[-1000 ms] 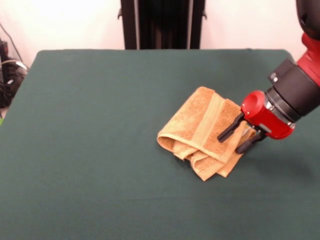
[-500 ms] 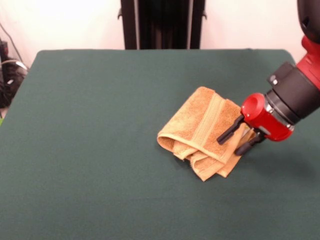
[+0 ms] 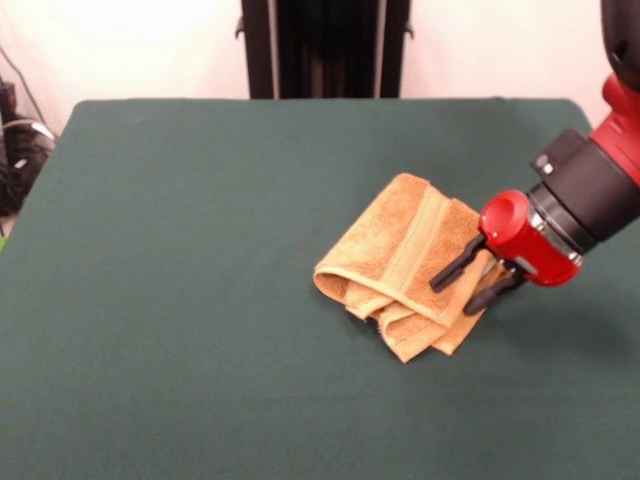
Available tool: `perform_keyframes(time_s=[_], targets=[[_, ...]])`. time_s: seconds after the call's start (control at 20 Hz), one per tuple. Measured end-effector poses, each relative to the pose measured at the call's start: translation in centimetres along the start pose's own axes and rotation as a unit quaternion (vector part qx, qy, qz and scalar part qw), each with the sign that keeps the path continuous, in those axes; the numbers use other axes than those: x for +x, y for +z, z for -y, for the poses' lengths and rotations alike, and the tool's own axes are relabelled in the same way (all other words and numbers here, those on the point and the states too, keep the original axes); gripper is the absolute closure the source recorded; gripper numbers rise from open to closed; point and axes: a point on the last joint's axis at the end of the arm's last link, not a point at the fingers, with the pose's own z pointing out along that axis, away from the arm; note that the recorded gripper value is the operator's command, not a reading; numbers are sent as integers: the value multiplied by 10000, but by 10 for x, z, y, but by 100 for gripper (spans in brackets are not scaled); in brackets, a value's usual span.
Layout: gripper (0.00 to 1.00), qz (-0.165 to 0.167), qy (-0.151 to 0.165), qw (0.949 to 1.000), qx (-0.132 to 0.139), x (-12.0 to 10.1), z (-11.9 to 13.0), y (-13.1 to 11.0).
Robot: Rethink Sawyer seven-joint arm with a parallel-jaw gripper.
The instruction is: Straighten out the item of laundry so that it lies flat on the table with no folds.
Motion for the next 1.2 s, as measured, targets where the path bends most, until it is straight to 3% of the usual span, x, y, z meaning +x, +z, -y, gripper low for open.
perform_keyframes(time_s=[0.75, 0.8, 1.2], targets=[[0, 117, -255, 9992, 294, 3, 11, 6], [100, 118, -256, 9992, 295, 3, 11, 6], [100, 122, -258, 9991, 316, 2, 12, 6]])
